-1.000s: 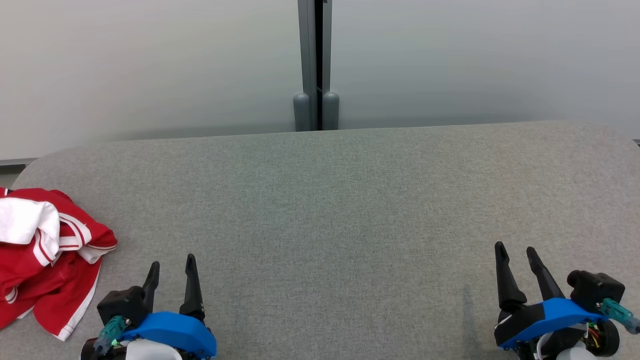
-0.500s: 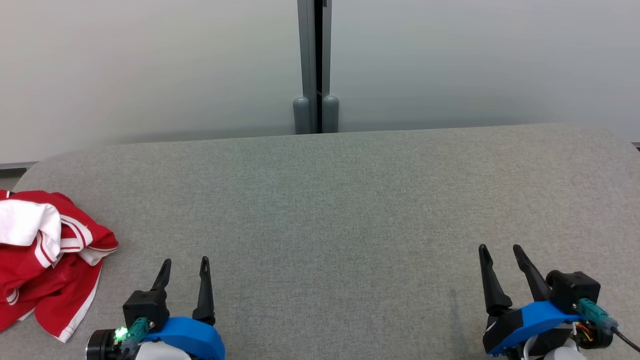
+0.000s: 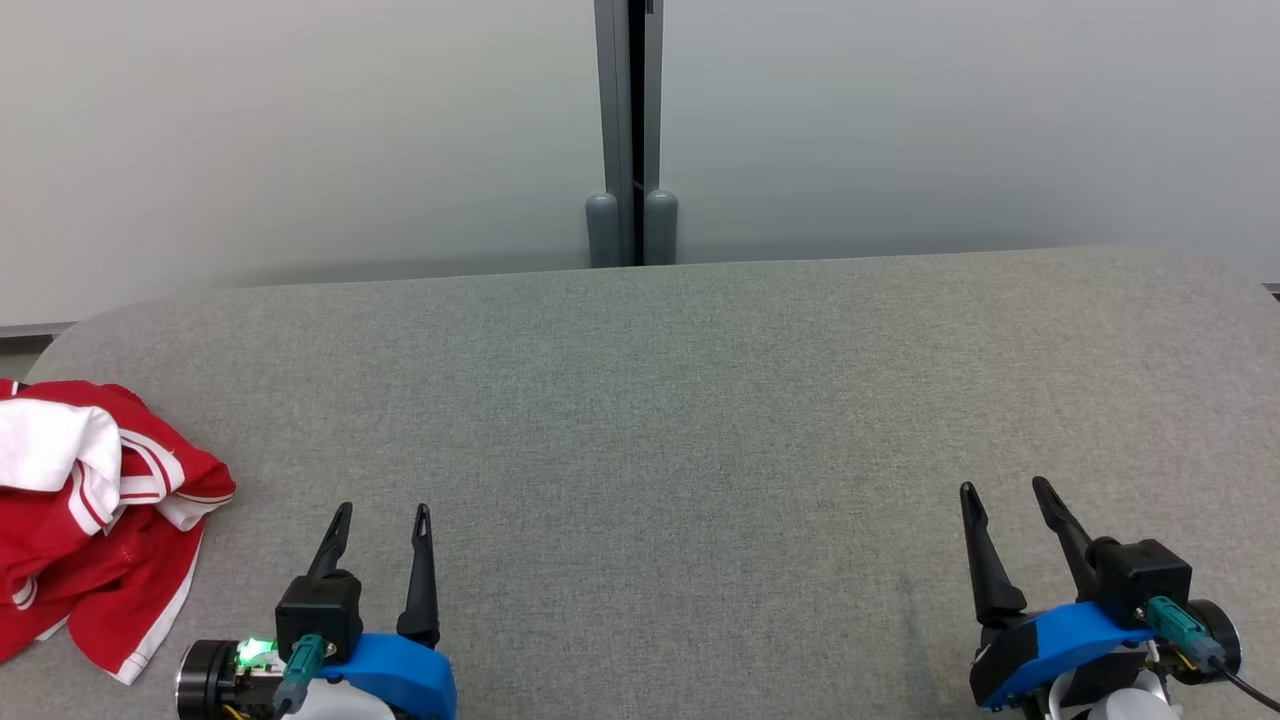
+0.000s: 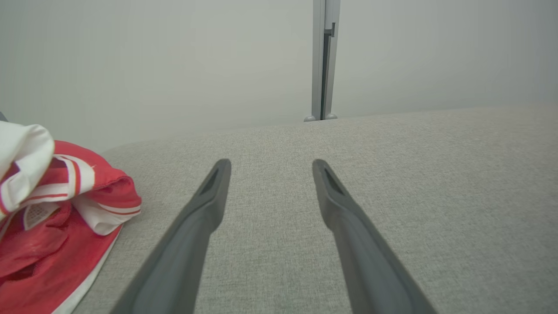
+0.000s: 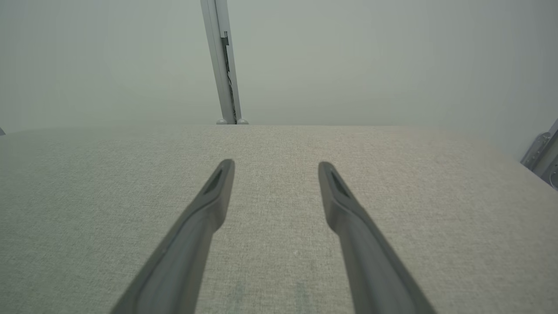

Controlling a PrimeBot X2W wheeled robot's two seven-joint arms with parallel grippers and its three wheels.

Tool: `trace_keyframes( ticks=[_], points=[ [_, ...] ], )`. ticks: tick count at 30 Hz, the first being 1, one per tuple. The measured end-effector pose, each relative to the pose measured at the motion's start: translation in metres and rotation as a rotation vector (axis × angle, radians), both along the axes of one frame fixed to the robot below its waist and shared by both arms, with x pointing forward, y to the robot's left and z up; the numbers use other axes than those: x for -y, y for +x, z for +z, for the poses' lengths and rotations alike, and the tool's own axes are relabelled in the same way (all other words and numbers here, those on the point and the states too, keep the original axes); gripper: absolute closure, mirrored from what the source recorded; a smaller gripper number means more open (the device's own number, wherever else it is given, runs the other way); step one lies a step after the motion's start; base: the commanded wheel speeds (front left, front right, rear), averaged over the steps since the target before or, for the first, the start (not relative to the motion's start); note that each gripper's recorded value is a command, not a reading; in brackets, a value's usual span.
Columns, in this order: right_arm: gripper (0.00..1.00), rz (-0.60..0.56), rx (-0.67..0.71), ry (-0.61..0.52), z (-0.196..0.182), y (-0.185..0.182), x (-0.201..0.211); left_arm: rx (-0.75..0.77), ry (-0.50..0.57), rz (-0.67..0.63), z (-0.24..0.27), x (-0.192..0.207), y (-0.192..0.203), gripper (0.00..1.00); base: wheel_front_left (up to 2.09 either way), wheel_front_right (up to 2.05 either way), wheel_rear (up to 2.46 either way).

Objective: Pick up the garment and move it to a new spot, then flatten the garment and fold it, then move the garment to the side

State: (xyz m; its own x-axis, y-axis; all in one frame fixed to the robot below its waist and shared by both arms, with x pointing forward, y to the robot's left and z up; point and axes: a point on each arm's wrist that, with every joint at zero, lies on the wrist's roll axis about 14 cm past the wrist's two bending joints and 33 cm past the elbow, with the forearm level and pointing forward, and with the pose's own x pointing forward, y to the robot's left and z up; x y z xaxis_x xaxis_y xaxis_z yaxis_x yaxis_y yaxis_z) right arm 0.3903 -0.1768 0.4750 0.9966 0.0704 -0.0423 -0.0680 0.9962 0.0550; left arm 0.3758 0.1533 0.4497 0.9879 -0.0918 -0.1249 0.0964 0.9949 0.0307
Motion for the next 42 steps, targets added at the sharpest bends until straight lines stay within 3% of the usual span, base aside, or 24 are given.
trace_keyframes(
  ticks=[21,30,42],
  points=[
    [0.00,0.054,0.003,-0.081,-0.005,0.006,-0.013,0.022,0.062,0.030,0.000,-0.009,-0.005,0.00,0.00,0.00,0.00],
    [0.00,0.189,0.008,-0.071,-0.005,0.021,-0.062,0.022,0.061,0.177,0.002,-0.055,-0.027,0.00,0.00,0.00,0.00],
    [0.00,0.430,0.006,-0.057,-0.009,0.032,-0.151,-0.011,0.049,0.436,-0.005,-0.126,-0.085,0.00,0.00,0.00,0.00]
  ],
)
